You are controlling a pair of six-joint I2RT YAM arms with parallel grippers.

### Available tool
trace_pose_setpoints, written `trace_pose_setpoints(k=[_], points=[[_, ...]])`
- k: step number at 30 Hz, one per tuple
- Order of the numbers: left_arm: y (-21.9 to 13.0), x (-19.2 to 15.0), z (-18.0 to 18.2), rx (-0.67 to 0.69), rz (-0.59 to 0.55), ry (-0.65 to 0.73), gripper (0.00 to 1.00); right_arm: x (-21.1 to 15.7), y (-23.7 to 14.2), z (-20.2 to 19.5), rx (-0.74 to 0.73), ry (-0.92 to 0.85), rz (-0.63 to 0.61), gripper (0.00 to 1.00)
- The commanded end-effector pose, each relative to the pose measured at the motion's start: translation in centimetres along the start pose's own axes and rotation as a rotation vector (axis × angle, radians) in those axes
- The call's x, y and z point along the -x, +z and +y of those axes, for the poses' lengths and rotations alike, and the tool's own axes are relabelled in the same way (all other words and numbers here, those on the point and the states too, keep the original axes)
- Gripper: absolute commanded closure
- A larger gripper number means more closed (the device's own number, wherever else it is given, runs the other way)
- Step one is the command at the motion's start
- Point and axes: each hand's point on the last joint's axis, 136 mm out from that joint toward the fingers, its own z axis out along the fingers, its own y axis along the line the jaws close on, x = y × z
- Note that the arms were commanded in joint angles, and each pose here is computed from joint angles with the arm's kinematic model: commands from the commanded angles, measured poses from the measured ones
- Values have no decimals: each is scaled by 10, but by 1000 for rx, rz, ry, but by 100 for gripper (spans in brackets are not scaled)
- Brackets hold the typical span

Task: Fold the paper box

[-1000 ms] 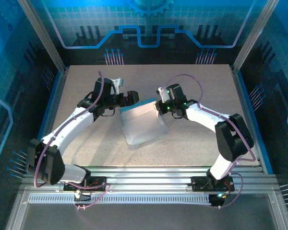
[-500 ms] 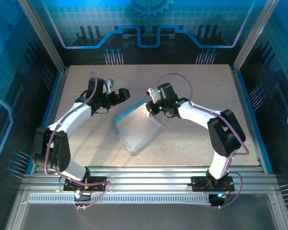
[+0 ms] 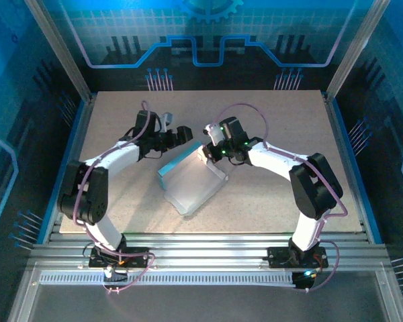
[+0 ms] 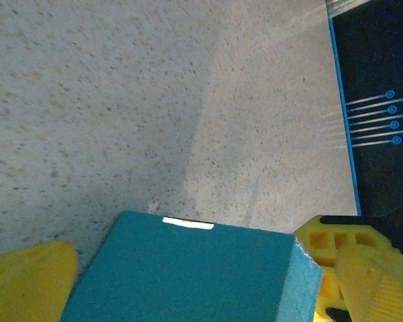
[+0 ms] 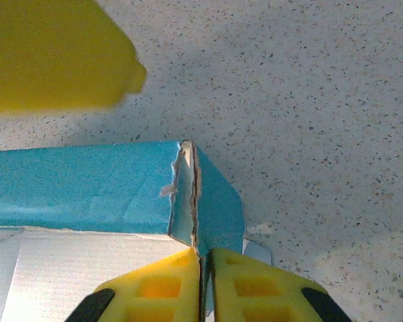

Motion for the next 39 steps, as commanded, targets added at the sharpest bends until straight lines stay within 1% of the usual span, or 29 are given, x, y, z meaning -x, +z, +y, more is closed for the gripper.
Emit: trace_pose_setpoints(k=[1,8,18,27,32,39], points=[[8,9,-18,-76,-27,75,1,-4,5,9,25,-19,27,86],[22,9,-16,-118,-13,96,1,-4,8,9,27,-12,23,86],[42,5,-5,-117,27,91,0,-5,10,9,30,-5,22,86],[46,4,0,-98,39,90,1,0,9,15,37,-2,14,84],[49,4,3,-94,42,88,1,4,8,17,40,8,5,79],[53,1,9,-85,54,84,1,13,-3,24,67,22,-21,72]])
